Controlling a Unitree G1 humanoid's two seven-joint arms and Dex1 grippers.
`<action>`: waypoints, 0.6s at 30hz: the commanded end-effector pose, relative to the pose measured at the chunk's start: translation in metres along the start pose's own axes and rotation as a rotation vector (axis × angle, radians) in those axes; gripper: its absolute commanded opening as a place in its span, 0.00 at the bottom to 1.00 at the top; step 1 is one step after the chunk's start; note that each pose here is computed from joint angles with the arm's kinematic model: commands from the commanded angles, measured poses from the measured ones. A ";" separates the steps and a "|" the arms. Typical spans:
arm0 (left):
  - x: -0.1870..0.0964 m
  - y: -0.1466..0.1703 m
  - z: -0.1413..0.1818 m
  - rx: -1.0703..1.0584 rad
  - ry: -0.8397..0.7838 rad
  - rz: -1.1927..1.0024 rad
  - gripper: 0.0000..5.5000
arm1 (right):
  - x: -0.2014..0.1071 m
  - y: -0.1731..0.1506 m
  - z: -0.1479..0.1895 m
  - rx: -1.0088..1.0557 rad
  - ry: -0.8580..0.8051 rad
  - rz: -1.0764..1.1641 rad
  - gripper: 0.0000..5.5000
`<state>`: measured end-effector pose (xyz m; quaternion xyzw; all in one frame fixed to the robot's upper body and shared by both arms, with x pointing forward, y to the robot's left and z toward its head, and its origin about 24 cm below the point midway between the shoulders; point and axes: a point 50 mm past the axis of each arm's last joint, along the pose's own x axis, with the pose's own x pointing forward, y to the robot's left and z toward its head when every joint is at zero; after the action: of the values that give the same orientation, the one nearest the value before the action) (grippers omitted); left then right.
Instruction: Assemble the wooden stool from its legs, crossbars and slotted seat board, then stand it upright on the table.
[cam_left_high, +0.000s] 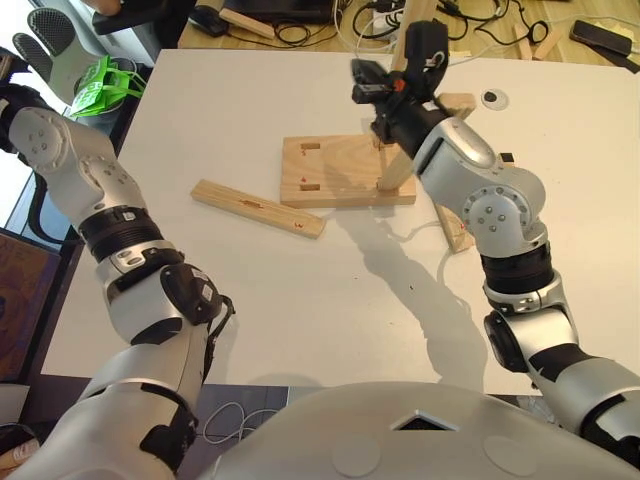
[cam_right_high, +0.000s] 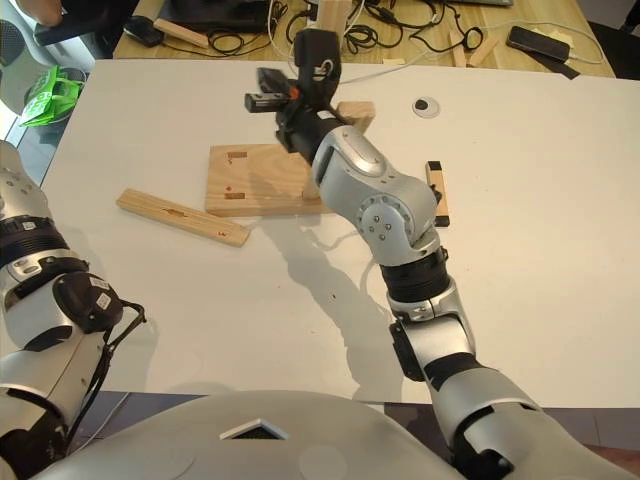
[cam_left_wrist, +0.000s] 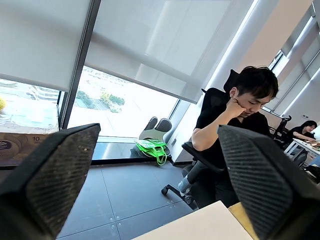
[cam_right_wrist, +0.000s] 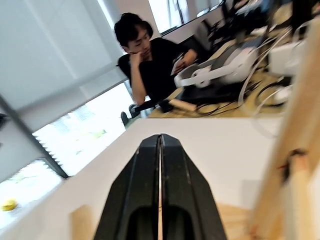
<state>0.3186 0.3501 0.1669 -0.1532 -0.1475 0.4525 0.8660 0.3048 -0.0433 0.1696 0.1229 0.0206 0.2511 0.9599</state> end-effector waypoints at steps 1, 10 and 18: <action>-0.004 -0.003 -0.010 0.009 0.032 -0.018 0.78 | -0.001 -0.025 0.001 -0.124 -0.080 -0.188 0.00; -0.007 -0.011 -0.012 0.019 0.045 -0.054 0.78 | 0.011 -0.110 0.009 -0.208 -0.045 -0.574 0.00; -0.015 -0.017 -0.018 0.022 0.061 -0.090 0.78 | 0.064 -0.081 -0.014 -0.031 0.268 -0.004 0.00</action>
<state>0.3289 0.3298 0.1551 -0.1529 -0.1238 0.4186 0.8866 0.4007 -0.0980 0.1350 0.0701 0.1269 0.1645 0.9757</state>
